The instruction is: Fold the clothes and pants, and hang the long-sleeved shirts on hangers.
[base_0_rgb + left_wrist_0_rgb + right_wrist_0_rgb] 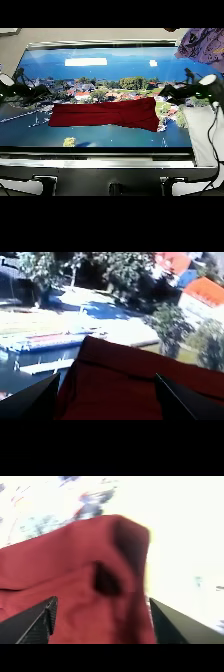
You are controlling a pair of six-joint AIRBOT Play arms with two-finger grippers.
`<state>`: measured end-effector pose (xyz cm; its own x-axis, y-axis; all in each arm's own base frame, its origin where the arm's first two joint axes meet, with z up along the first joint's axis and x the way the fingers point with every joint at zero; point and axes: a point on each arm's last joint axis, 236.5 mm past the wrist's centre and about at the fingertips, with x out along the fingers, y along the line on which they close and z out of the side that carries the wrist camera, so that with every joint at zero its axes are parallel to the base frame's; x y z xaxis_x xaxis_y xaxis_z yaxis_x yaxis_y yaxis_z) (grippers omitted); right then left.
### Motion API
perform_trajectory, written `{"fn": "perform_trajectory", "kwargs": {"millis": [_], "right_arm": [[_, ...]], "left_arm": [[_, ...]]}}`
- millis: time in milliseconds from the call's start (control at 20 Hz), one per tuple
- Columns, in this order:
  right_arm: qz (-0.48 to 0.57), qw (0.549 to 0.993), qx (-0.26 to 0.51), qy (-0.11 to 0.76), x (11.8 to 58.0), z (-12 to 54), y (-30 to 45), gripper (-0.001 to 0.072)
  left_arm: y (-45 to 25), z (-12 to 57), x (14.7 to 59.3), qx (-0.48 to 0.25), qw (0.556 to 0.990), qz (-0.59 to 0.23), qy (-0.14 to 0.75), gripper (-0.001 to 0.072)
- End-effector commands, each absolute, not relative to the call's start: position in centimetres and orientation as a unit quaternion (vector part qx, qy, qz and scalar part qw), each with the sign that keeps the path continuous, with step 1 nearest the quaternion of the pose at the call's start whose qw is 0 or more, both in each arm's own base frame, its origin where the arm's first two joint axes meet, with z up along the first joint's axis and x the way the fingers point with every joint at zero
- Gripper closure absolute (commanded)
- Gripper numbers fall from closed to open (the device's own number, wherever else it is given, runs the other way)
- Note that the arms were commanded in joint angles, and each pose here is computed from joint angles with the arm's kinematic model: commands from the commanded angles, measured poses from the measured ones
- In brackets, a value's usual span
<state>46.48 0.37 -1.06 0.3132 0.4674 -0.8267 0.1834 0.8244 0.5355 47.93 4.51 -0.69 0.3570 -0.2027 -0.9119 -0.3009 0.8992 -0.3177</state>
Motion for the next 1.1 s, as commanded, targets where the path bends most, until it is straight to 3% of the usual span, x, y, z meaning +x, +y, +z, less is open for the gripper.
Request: {"fn": "perform_trajectory", "kwargs": {"millis": [0, 500, 850, 900, 1000, 1050], "right_arm": [[0.132, 0.719, 0.314, 0.606, 43.9, -1.9, -2.1, 0.0047], [0.205, 0.649, 0.382, 0.625, 43.2, -8.3, 2.7, 0.0038], [0.233, 0.627, 0.364, 0.648, 42.4, -9.7, 6.6, 0.0044], [0.235, 0.628, 0.351, 0.654, 42.3, -10.0, 7.1, 0.0089], [0.226, 0.633, 0.329, 0.663, 42.2, -10.7, 7.8, 0.0367], [0.221, 0.633, 0.326, 0.666, 42.2, -10.9, 8.0, 0.0547]], "left_arm": [[5.4, 3.2, 47.7, -0.195, 0.808, 0.034, 0.555, 0.0027], [5.0, 4.0, 47.7, -0.207, 0.809, 0.04, 0.549, 0.0028], [5.2, 4.1, 48.1, -0.208, 0.814, 0.042, 0.542, 0.0028], [5.1, 4.2, 48.2, -0.207, 0.814, 0.042, 0.541, 0.0028], [5.0, 4.1, 48.1, -0.207, 0.814, 0.041, 0.542, 0.0029], [4.9, 4.1, 48.2, -0.207, 0.814, 0.039, 0.542, 0.0033]]}}
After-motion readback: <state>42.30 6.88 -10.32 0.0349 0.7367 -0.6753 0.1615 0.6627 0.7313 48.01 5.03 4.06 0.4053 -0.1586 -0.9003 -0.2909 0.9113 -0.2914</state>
